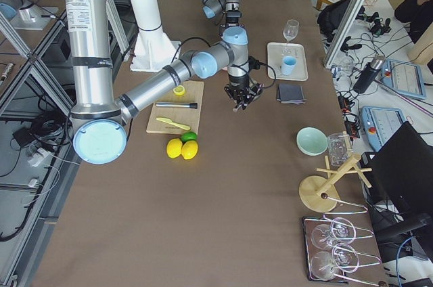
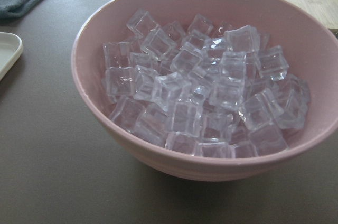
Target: Put ice in cup with scoop
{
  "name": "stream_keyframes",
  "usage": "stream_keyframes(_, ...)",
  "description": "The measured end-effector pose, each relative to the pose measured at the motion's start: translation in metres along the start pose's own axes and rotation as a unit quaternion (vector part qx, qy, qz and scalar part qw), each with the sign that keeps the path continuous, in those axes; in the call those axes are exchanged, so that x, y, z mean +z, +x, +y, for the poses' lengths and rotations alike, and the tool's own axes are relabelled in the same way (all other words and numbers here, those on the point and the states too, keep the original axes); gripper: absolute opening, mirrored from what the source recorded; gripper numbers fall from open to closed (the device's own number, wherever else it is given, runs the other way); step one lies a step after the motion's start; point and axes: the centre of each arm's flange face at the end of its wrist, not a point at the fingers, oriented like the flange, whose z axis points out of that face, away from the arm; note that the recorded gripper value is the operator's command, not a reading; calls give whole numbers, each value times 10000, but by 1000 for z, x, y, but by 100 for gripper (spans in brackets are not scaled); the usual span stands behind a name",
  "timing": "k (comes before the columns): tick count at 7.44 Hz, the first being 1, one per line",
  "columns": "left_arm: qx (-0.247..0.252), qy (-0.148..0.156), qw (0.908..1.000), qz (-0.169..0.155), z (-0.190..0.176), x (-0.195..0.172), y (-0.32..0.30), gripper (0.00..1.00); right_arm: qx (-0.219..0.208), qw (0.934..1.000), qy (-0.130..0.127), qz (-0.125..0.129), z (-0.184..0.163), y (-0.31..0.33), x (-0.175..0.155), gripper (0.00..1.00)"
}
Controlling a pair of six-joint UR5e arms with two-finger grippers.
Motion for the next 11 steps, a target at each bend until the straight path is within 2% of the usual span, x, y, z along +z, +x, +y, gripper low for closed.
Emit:
stream_keyframes(1, 254, 11, 9997, -8, 2, 10, 3, 98, -750, 9967, -299, 9, -30, -17, -22, 0)
stream_keyframes(2, 395, 6, 9992, -16, 2, 18, 3, 98, -1343, 9892, -586, -59, -60, -39, -42, 0)
stream_keyframes(4, 461, -6, 9989, -27, -3, 29, -1, 98, -2082, 9733, -946, -190, -104, -64, -64, 0)
stream_keyframes(6, 445, -42, 9990, -20, -6, 39, -5, 98, -2624, 9558, -1292, -307, -137, -90, -65, 0)
stream_keyframes(8, 430, -50, 9991, -10, -11, 45, -6, 98, -3229, 9336, -1544, -194, -173, -103, -67, 0)
stream_keyframes(11, 409, -36, 9992, 14, -16, 50, -4, 98, -3618, 9144, -1813, -86, -238, -129, -54, 0)
